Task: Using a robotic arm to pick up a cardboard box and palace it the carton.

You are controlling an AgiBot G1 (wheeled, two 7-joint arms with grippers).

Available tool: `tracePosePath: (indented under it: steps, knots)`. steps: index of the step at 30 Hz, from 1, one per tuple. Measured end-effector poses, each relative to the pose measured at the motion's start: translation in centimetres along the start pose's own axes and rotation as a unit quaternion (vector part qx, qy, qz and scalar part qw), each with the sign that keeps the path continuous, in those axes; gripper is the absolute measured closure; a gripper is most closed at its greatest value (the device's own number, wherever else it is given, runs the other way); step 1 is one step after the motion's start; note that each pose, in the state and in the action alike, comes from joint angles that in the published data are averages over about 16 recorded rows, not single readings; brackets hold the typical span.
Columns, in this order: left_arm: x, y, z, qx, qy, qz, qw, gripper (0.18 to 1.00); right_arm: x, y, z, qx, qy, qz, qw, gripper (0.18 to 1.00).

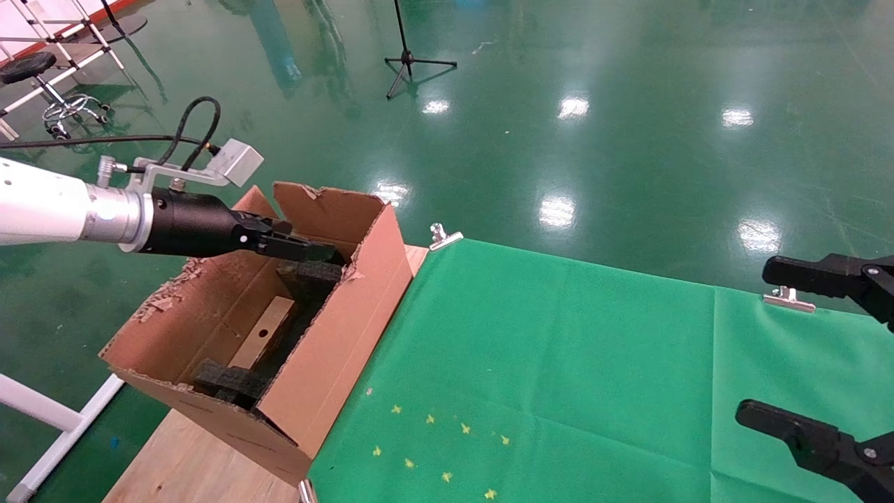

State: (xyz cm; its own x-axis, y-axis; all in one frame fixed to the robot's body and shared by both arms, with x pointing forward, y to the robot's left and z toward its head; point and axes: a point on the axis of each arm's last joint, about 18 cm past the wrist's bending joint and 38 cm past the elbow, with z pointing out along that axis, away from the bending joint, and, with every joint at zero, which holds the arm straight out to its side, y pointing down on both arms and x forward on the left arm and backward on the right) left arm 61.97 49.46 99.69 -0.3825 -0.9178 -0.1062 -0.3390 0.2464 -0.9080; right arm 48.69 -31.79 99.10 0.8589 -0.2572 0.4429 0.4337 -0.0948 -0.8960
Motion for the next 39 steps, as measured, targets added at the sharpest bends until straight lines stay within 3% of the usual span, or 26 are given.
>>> tracePosePath:
  steps: [10,20,29,39]
  knots:
    - [0.9,-0.1,0.2,0.009,0.017,0.014,0.9997,0.184,0.0,0.0,0.0,0.0,0.0,0.0,1.0,0.178]
    - [4.1,-0.8,1.0,0.05,0.077,0.055,0.9942,0.184,0.0,0.0,0.0,0.0,0.0,0.0,1.0,0.178]
    - [7.7,-1.2,1.1,0.097,0.142,0.099,0.9801,0.184,0.0,0.0,0.0,0.0,0.0,0.0,1.0,0.178]
    - [11.7,-1.4,0.4,0.148,0.21,0.145,0.9555,0.184,0.0,0.0,0.0,0.0,0.0,0.0,1.0,0.178]
